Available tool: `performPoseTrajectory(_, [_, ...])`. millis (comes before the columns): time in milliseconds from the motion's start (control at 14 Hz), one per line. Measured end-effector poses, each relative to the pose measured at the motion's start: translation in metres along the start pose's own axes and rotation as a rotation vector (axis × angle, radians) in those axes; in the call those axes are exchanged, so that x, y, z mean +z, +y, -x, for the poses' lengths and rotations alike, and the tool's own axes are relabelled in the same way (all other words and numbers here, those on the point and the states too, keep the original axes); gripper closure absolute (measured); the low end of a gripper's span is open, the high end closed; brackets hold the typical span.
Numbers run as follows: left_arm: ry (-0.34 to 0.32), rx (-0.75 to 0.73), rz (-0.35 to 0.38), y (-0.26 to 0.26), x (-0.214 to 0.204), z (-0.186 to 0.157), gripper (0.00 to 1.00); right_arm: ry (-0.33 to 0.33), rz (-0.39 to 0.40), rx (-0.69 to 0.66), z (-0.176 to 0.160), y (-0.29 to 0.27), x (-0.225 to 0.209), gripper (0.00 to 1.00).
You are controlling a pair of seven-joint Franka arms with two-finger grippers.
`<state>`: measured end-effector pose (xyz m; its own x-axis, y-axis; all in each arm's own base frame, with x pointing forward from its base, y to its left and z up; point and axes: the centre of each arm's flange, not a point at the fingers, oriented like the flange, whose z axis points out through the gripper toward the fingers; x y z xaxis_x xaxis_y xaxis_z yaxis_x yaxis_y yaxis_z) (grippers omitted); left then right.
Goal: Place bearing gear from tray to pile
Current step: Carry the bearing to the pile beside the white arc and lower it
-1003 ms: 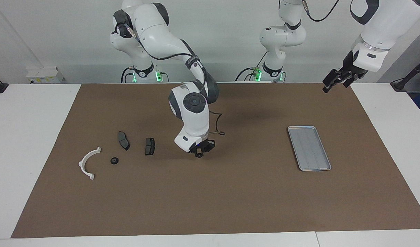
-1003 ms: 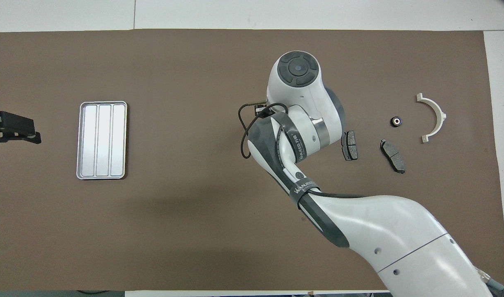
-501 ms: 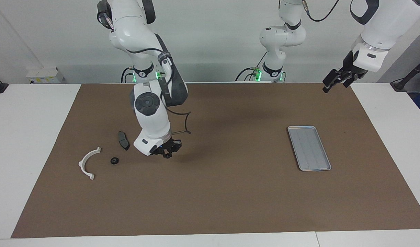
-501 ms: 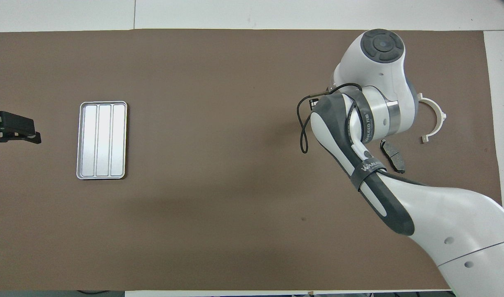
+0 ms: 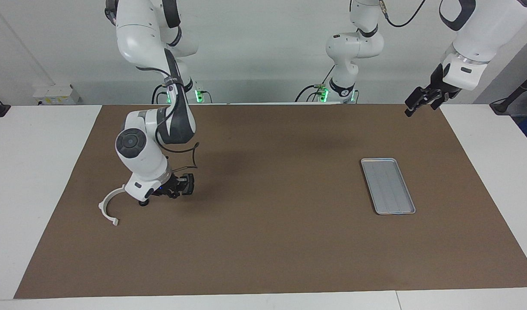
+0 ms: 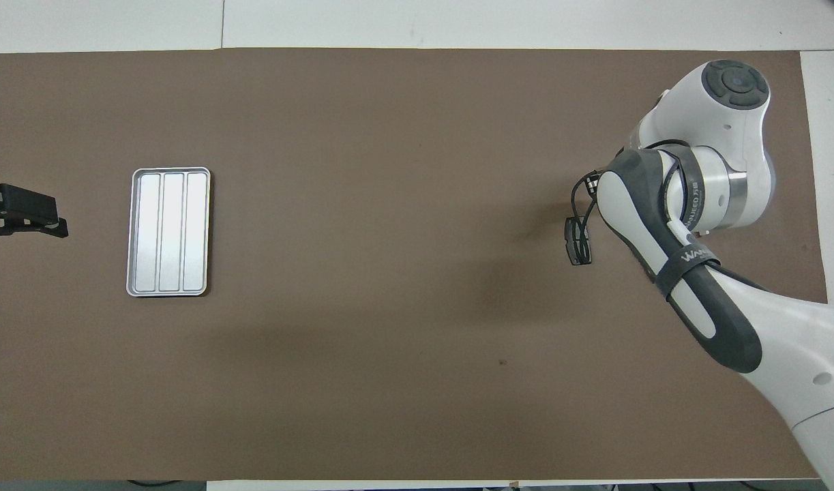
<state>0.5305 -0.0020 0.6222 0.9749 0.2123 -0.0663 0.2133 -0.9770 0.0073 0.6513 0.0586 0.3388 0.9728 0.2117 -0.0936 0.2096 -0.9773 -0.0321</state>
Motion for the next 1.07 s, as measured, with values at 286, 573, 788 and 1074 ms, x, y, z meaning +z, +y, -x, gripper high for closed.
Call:
performPoseTrajectory(286, [0.000, 0.000, 0.000, 0.000, 0.000, 0.000, 0.00, 0.034, 0.005, -0.018, 0.004, 0.014, 0.012, 0.77])
performPoseTrajectory(573, [0.000, 0.000, 0.000, 0.000, 0.000, 0.000, 0.00, 0.029, 0.004, -0.020, 0.009, 0.024, 0.019, 0.77])
performPoseTrajectory(788, [0.000, 0.000, 0.000, 0.000, 0.000, 0.000, 0.00, 0.040, 0.007, -0.028, 0.012, 0.025, 0.031, 0.77])
performPoseTrajectory(1074, [0.000, 0.000, 0.000, 0.000, 0.000, 0.000, 0.00, 0.049, 0.010, -0.031, 0.016, 0.028, 0.040, 0.77])
